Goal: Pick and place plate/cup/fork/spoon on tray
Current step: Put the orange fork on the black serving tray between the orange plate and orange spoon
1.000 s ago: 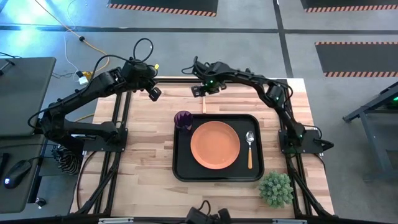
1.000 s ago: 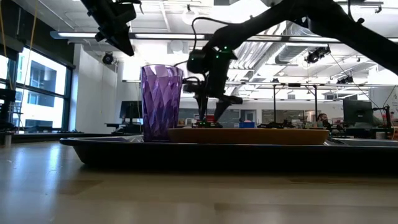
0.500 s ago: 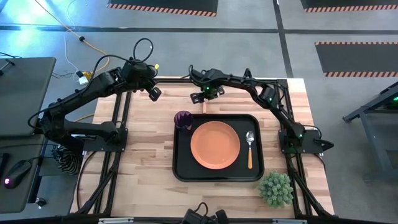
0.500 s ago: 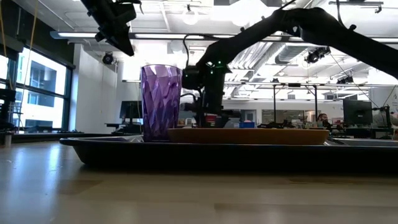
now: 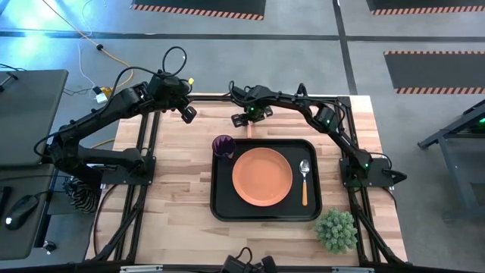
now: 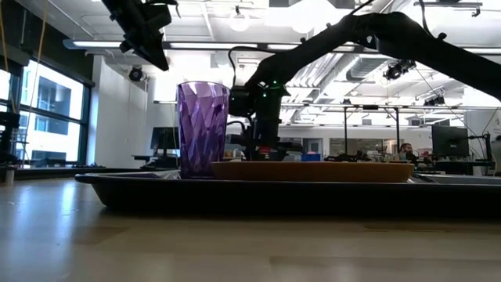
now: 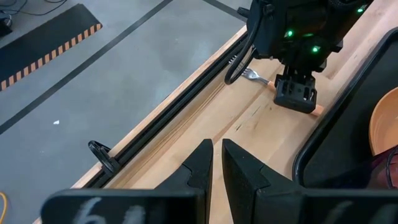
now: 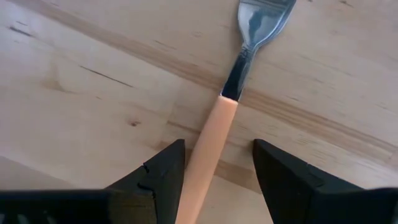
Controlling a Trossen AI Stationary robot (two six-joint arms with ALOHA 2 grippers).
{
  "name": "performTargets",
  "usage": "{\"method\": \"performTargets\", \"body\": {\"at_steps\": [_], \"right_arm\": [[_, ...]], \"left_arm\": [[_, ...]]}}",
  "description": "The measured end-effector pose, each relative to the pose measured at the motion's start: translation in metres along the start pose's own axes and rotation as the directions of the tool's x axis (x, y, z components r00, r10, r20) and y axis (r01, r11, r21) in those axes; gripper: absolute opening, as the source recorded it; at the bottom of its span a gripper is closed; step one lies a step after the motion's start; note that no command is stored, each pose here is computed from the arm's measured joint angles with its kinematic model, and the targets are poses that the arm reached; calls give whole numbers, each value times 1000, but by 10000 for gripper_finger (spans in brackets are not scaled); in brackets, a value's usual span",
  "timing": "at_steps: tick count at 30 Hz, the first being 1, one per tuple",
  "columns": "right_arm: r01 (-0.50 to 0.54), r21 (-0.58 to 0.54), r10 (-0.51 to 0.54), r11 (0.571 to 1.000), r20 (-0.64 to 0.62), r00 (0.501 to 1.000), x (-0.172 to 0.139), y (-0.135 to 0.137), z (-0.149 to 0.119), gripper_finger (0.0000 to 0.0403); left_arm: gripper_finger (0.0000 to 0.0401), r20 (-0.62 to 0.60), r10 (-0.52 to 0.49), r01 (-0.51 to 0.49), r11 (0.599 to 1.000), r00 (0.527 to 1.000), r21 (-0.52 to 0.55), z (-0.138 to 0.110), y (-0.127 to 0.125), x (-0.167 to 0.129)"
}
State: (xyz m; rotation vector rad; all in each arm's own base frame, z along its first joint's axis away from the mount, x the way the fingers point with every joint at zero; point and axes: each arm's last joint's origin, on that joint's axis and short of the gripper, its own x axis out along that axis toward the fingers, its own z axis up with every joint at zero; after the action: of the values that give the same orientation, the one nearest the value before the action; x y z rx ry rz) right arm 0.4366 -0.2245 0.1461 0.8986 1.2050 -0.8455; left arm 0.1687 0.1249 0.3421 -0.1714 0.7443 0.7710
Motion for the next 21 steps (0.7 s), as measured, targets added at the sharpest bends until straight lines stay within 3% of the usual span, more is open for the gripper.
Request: {"method": "performTargets", "body": {"at_steps": [9,21], "right_arm": [[-2,23,3,1000,-13,1000,0,-2,0,150],[7,-16,-8,1000,-37,999,-2,-11,4,43]], "left_arm": [[23,0,0,0,1000,1000,0,0,0,0],[23,0,0,0,1000,1000,0,0,0,0]]}}
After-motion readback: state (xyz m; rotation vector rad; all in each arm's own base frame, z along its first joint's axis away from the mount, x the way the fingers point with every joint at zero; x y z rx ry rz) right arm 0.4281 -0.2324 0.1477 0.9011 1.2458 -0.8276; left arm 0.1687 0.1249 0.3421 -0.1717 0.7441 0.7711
